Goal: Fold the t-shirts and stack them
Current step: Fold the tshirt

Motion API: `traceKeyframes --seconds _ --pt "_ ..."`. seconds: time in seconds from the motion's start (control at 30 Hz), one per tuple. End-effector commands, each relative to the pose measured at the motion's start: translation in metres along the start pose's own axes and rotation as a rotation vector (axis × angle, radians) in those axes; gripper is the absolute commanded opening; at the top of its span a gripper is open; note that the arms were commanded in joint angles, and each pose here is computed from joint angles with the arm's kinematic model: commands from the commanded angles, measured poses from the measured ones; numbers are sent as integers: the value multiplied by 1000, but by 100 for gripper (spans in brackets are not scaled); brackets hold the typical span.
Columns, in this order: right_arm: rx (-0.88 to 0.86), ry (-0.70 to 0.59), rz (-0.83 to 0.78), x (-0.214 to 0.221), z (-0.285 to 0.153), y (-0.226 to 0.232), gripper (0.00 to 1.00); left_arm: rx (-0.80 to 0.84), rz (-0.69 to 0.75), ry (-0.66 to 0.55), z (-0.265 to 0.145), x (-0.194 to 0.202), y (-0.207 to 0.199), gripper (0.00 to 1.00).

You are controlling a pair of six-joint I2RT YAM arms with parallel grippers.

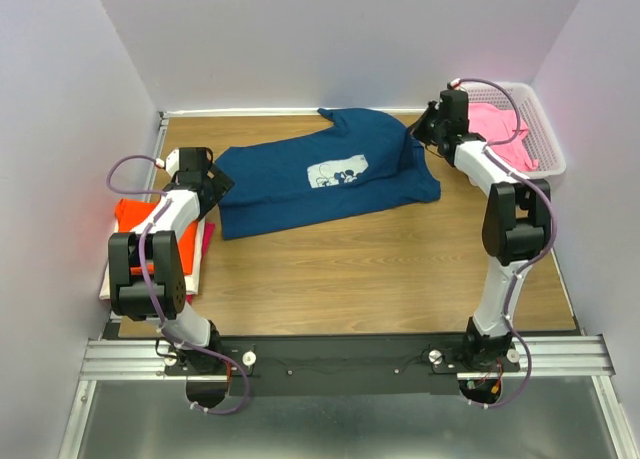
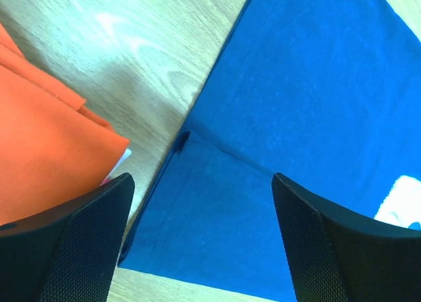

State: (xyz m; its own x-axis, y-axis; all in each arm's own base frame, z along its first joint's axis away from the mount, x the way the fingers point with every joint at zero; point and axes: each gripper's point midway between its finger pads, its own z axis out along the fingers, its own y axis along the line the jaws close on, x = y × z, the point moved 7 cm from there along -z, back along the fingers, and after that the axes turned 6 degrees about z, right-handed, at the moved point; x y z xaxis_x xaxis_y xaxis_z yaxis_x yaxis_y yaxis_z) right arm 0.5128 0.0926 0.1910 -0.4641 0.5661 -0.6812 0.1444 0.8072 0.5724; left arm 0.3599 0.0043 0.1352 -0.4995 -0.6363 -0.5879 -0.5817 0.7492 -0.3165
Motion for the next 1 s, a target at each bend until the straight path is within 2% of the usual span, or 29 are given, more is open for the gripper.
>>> traceKeyframes --seconds 0.0,0.03,0.2,0.33,0.4,0.5,0.67,0.77,0.97 --pt "-48 9 -32 -3 11 4 6 14 25 -29 -8 -7 0 93" --pt "-50 14 -34 -2 13 4 11 17 29 -23 -9 -5 1 93" --pt "-59 18 -40 -3 22 4 20 25 45 -8 -18 12 4 93" --pt "-78 54 -40 3 31 3 42 61 80 9 -23 27 -7 92" --pt "-80 56 -43 3 30 4 48 83 109 16 -24 31 -16 91" --pt "-66 60 -50 5 19 2 49 119 166 27 -27 41 -33 90" --pt "-6 120 -55 38 3 -14 47 161 237 47 -23 52 -59 90" --pt "16 161 -57 58 4 -19 44 169 240 70 -18 56 -63 90" --pt "35 218 -61 86 14 -23 43 189 244 88 -19 63 -63 90"
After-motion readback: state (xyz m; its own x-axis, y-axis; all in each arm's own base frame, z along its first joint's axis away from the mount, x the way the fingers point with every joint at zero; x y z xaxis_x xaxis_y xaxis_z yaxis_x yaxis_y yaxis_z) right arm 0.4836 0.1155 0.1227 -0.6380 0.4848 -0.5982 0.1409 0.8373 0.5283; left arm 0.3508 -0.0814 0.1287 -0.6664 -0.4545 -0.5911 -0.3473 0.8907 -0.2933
